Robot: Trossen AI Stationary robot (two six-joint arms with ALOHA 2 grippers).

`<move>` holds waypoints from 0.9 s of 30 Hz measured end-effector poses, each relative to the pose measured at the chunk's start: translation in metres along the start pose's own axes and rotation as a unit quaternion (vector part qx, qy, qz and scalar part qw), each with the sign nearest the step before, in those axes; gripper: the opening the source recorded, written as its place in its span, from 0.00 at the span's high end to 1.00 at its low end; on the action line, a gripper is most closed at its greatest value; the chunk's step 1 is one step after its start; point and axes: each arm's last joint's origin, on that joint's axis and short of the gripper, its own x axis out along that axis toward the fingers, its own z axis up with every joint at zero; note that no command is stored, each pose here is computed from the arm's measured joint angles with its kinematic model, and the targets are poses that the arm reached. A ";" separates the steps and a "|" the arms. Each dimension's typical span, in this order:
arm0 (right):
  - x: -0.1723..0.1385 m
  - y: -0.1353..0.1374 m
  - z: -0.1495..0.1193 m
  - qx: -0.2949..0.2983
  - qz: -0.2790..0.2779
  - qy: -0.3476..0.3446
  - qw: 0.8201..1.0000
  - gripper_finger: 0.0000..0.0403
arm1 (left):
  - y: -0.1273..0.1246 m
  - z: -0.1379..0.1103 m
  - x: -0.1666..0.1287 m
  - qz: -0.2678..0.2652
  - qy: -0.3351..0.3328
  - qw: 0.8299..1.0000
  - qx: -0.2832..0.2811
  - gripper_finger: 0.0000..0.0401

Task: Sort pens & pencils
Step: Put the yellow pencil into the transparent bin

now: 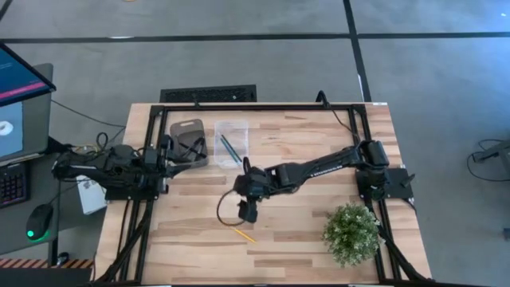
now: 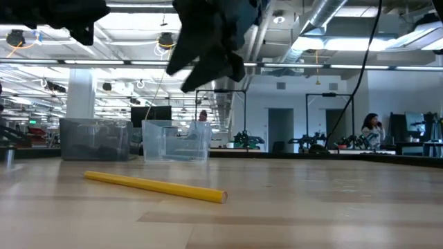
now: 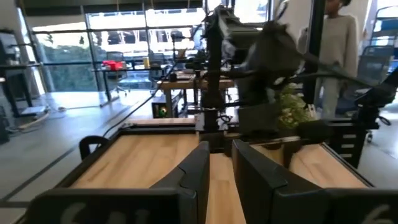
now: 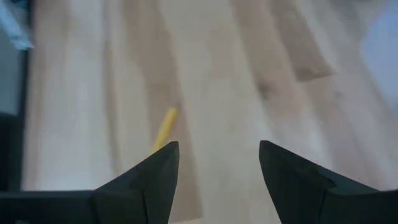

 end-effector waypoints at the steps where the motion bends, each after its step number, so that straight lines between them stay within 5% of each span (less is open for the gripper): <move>1: 0.000 0.005 -0.001 -0.001 0.006 -0.006 1.000 0.39 | 0.000 0.000 0.000 0.002 0.000 1.000 0.002 0.85; 16: -0.005 0.060 -0.025 0.078 0.015 -0.015 0.997 0.39 | -0.001 -0.007 0.000 -0.002 0.038 0.999 0.012 0.85; 27: -0.007 0.075 -0.033 0.102 0.013 -0.019 0.995 0.39 | -0.002 -0.005 0.000 -0.033 0.024 0.999 0.019 0.85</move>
